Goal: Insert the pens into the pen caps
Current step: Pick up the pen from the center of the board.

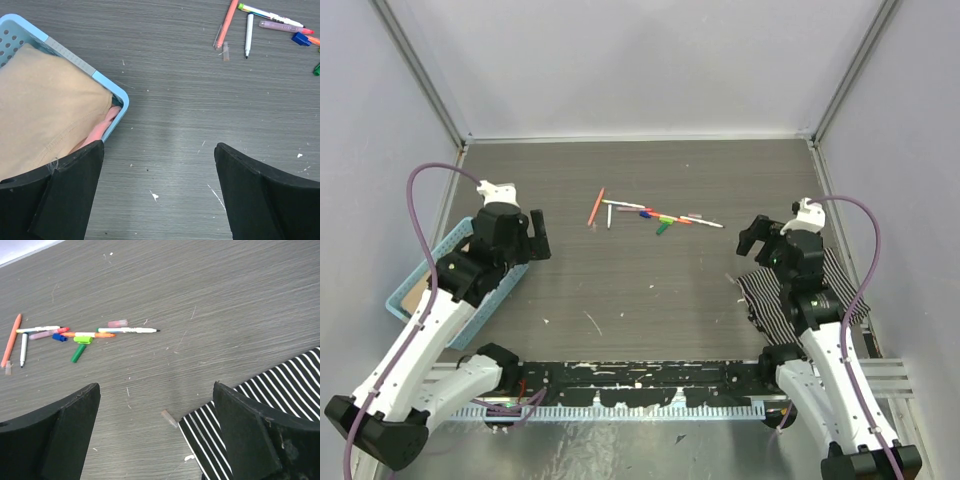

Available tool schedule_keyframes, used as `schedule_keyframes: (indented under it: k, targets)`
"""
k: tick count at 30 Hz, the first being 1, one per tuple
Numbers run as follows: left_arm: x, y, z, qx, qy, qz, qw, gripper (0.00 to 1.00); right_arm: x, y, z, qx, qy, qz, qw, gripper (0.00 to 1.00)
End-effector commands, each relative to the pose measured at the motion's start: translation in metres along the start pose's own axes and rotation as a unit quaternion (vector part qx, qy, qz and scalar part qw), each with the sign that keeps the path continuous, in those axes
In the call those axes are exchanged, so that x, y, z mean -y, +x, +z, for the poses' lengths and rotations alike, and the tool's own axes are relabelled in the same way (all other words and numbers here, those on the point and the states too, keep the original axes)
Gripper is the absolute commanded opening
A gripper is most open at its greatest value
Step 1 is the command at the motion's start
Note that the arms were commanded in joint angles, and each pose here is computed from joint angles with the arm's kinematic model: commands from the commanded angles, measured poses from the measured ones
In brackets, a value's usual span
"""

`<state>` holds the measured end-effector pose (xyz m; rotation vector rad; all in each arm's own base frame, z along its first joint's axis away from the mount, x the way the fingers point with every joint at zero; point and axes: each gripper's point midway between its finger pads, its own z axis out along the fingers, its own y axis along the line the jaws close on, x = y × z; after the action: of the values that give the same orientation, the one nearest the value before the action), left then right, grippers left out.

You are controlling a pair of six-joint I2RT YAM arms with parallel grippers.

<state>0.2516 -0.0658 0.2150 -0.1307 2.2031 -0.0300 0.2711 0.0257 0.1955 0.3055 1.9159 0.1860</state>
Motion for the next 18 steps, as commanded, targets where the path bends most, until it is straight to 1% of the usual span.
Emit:
schedule_keyframes:
  k: [1,11,14,18]
  targets:
    - [0.002,-0.013,-0.012,0.008,0.019,0.002,1.000,0.98,-0.019,-0.023,-0.008,0.010,-0.040,0.021,0.999,1.00]
    - [-0.002,-0.016,-0.016,0.018,0.019,-0.012,1.000,0.98,-0.025,-0.040,-0.025,-0.010,-0.043,0.035,0.998,1.00]
    - [0.005,-0.012,-0.013,0.006,0.035,-0.008,0.999,0.98,-0.035,-0.040,-0.037,-0.037,-0.061,0.043,0.997,1.00]
    - [0.011,-0.002,-0.006,-0.019,0.050,0.015,0.998,0.98,-0.043,-0.020,-0.049,-0.105,-0.083,0.045,0.990,1.00]
